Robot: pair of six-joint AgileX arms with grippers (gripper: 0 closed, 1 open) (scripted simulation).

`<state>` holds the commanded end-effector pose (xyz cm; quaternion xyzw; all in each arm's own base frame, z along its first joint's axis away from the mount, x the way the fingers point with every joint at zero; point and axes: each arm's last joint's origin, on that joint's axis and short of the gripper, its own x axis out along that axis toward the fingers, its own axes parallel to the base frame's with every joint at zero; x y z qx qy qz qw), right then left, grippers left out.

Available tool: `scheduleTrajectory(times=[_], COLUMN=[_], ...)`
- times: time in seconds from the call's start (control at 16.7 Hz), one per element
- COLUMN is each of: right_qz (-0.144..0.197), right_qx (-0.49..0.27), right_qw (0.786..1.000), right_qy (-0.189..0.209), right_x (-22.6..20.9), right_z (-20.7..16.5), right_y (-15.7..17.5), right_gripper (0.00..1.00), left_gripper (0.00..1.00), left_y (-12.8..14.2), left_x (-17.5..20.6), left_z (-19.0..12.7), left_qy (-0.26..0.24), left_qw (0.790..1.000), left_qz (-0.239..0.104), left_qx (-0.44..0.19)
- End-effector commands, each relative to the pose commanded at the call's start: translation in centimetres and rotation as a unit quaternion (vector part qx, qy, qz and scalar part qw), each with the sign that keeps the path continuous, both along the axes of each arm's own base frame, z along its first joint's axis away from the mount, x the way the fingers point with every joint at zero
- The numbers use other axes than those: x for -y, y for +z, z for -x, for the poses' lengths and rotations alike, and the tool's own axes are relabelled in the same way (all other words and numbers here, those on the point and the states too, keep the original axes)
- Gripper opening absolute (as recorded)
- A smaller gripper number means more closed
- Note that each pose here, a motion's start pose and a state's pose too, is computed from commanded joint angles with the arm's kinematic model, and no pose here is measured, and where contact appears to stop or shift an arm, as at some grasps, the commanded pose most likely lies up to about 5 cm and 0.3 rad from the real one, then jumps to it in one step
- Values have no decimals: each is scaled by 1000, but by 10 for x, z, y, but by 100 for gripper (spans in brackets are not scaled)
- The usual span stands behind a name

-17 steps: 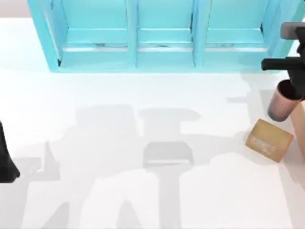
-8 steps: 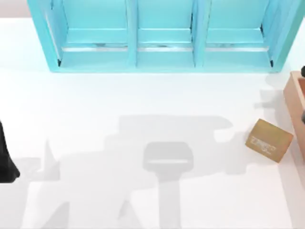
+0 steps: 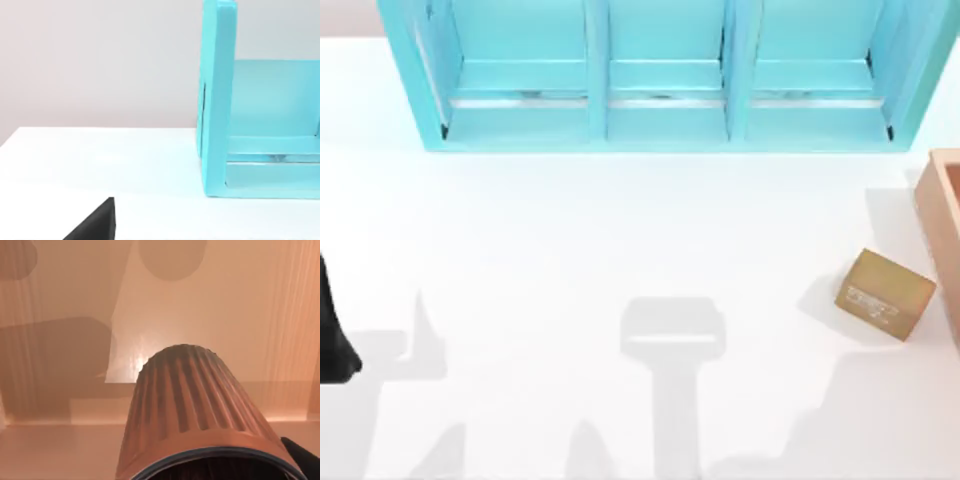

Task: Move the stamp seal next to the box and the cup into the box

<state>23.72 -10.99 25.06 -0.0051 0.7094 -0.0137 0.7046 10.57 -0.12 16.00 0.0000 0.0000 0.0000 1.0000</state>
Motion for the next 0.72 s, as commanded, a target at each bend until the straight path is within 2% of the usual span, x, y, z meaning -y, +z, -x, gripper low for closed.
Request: scheduleTrajectory(times=[0.18,0.48,0.72], right_qz=[4,3,3], right_qx=[2,0,2], right_qw=[1000,1000,1000], right_qy=[-1,1,4], right_x=[8,7,6], right_z=[19,17,16], right_y=[-2,-3,-24], right_gripper=[0,0,0], left_gripper=[100,100,100], left_y=[0,0,0], left_x=[0,0,0], left_z=[0,0,0], left_qy=[0,0,0], left_qw=[1000,1000,1000], left_qz=[0,0,0], left_qx=[0,0,0])
